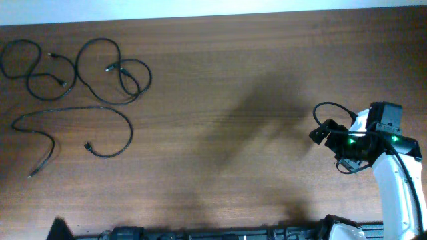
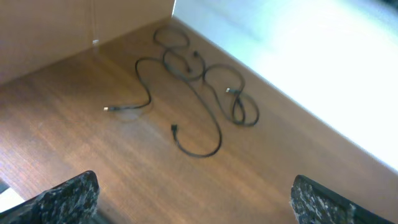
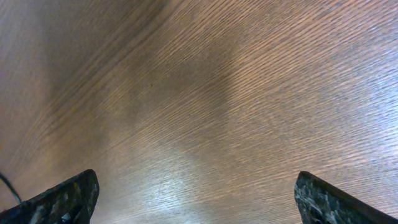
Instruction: Untangle cables
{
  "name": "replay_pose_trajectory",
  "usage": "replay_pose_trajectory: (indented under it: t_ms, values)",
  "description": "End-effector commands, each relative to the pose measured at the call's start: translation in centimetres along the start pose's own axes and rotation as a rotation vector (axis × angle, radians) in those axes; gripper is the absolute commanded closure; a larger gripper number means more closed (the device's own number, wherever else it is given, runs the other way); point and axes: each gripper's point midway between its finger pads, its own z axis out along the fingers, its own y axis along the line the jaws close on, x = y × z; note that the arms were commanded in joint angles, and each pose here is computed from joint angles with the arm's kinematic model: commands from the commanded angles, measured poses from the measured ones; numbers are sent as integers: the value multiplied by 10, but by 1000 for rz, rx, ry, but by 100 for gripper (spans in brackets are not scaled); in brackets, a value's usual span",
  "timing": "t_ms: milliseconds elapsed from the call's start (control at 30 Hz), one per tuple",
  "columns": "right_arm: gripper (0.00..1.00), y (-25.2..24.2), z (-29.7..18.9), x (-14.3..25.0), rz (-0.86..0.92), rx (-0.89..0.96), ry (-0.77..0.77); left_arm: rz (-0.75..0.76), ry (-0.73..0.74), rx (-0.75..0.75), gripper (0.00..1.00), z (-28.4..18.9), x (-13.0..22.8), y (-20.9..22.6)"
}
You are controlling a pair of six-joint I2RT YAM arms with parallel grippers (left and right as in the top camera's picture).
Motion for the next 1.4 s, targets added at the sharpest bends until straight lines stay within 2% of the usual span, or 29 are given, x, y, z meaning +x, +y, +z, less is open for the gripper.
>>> replay_pose_trajectory:
  t_ms: [0,333,900,1033,1367]
  values:
    - [1,1,-4,-4,-14,3,-20,-42,-105,50,1,-26,6,21]
    - [1,0,-4,-4,-13,3,-20,-135,-275,161,1,-67,29,57]
    - [1,0,-4,-4,-13,3,-20,-155,-312,185,1,-74,35,65]
    - [1,0,-4,-4,-13,3,-20,-180,-358,215,1,-83,45,76]
    - [1,0,-4,-4,-13,3,-20,-220,-439,259,1,-109,39,85]
